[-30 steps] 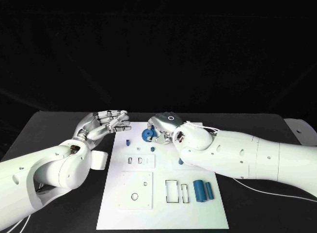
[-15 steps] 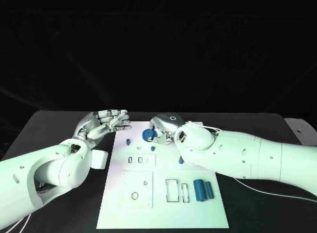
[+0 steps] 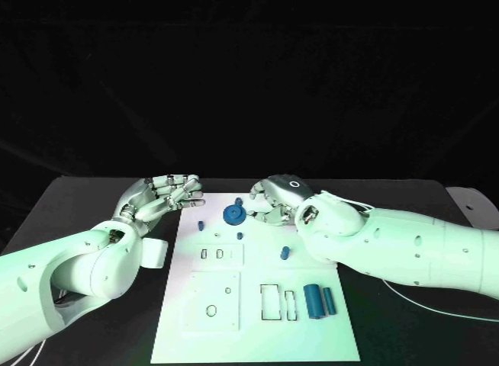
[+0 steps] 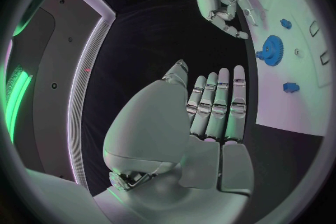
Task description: Assemble the parts on the task board
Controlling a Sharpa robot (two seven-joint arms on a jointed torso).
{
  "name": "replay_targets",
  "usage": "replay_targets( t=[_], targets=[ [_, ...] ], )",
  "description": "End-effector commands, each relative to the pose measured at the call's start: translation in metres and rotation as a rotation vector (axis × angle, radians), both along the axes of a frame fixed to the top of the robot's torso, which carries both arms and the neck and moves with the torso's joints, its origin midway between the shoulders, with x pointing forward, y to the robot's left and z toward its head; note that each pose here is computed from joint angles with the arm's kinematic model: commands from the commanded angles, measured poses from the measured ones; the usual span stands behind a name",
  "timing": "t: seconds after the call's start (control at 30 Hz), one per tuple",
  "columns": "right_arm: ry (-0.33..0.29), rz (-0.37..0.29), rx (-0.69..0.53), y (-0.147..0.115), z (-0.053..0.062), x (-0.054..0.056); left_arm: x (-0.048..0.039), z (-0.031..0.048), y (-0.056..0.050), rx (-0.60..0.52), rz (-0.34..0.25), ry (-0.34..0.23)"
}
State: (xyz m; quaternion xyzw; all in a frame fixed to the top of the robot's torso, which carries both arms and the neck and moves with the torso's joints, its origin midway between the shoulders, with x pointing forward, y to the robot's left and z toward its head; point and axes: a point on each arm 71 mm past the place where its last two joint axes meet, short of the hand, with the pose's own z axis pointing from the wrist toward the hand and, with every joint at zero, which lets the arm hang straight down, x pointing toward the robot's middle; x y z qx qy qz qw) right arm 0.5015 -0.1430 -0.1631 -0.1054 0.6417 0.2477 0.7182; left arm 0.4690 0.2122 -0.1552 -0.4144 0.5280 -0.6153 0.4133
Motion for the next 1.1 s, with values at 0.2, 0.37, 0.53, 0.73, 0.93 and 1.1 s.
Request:
replay_targets(
  t=[0.2, 0.37, 0.53, 0.73, 0.93, 1.1],
  targets=[
    [0.055, 0.045, 0.177, -0.065, 0.027, -0.010, -0.0001, 0.0015, 0.003, -0.007, -0.004, -0.009],
    [0.108, 0.044, 0.172, -0.100, 0.027, -0.014, 0.0008, 0.0009, 0.005, -0.005, -0.002, -0.007],
    [0.134, 0.029, 0.157, -0.123, 0.025, -0.018, 0.0013, 0.0006, 0.003, -0.006, -0.005, -0.006],
    [0.153, 0.007, 0.137, -0.138, 0.019, -0.020, 0.0021, 0.0000, 0.002, -0.007, -0.007, -0.005],
    [0.176, -0.010, 0.117, -0.145, 0.009, -0.017, 0.0025, -0.0002, 0.003, -0.006, -0.006, -0.005],
    [0.196, -0.019, 0.102, -0.149, 0.002, -0.013, 0.0027, -0.0003, 0.003, -0.006, -0.006, -0.005]
  ],
)
